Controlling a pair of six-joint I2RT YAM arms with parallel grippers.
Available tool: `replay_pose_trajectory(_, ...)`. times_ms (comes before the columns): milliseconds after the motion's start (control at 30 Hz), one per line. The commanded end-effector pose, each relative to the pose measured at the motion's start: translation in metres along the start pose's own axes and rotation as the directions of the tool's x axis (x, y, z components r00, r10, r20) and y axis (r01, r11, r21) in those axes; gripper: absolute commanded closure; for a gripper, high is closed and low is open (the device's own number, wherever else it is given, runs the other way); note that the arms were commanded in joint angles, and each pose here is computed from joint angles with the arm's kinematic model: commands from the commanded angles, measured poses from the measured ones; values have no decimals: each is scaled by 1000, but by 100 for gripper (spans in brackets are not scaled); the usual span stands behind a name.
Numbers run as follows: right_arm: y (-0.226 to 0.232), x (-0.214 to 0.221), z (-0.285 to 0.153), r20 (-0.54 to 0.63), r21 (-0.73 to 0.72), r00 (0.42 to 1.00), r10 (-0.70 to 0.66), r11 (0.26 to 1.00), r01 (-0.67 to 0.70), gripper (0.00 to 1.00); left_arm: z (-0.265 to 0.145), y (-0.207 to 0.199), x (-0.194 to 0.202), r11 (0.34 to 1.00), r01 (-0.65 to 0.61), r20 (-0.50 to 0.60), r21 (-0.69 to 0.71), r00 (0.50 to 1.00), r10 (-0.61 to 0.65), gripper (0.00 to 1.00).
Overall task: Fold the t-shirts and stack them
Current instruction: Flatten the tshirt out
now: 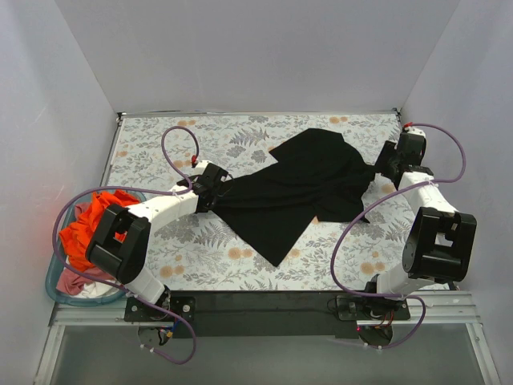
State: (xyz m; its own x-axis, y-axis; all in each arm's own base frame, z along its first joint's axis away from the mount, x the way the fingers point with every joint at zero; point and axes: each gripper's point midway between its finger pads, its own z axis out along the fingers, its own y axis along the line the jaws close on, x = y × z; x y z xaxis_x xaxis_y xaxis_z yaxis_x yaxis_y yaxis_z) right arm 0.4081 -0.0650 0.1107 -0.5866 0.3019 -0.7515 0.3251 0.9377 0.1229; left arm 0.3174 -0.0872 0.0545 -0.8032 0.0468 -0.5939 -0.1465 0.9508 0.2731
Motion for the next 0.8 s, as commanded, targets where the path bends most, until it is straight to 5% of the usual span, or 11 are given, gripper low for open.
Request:
replay_pose_trajectory(0, -20, 0, -7, -27, 102, 999, -17, 995, 20, 37, -7, 9, -13, 999, 32, 44, -13, 999, -31, 100)
replay_pose_trajectory(333, 10, 113, -36, -284, -28, 950, 131, 989, -145, 41, -9, 5, -13, 1000, 27, 36, 13, 999, -28, 100)
replay_pose_trajectory(767, 0, 191, -71, -363, 98, 931, 16, 995, 21, 40, -11, 2, -13, 999, 27, 33, 34, 999, -29, 100)
